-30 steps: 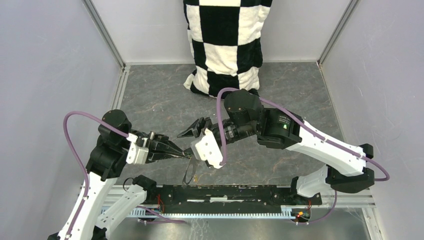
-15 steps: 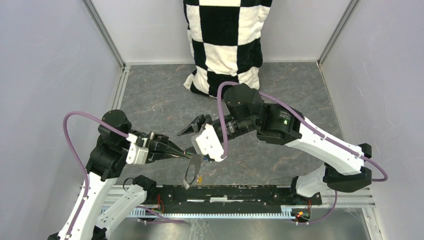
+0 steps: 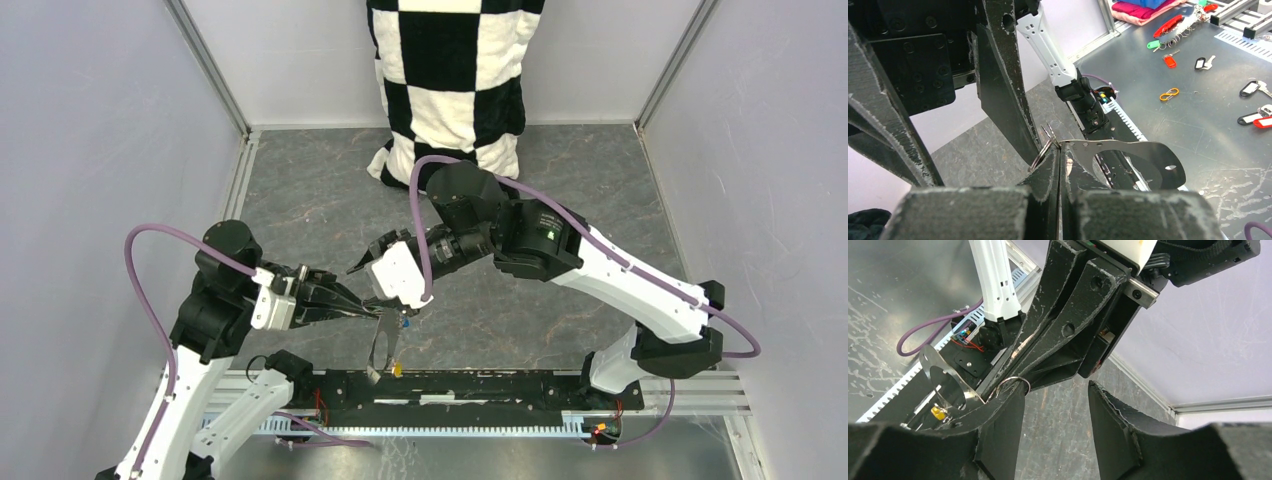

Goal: Put the keys on the keyring

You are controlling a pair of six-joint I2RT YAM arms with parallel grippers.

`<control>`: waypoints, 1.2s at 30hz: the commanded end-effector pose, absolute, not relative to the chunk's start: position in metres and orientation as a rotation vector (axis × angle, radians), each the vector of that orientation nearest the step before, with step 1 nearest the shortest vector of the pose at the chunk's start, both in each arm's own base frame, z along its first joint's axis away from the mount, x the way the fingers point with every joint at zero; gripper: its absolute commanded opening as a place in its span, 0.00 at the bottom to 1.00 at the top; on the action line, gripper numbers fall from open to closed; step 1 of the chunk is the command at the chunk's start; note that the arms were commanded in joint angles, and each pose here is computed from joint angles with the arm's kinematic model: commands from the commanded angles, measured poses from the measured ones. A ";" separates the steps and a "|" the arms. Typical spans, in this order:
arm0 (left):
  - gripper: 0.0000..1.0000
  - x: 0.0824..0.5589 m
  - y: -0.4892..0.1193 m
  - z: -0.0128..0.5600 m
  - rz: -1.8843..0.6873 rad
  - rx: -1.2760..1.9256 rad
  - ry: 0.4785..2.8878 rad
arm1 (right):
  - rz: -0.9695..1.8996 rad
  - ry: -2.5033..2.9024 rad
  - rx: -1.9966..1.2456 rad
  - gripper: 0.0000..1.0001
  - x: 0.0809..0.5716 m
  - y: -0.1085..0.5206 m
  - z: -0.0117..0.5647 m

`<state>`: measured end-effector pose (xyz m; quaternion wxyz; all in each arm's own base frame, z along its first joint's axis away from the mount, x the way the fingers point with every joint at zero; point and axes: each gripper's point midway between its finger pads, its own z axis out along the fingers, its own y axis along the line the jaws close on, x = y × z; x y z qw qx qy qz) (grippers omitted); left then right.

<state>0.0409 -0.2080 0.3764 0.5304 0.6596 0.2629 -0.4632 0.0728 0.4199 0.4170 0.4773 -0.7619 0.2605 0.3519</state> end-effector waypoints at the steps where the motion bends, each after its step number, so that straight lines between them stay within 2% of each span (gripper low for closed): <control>1: 0.02 0.033 -0.206 0.393 -1.042 1.594 0.509 | 0.885 0.669 -1.847 0.55 0.077 0.429 0.421; 15: 0.02 0.032 -0.205 0.389 -1.019 1.592 0.500 | 0.972 0.846 -1.866 0.65 0.076 0.432 0.411; 36: 0.02 0.034 -0.205 0.390 -0.993 1.588 0.497 | 1.031 0.894 -1.839 0.64 0.072 0.421 0.410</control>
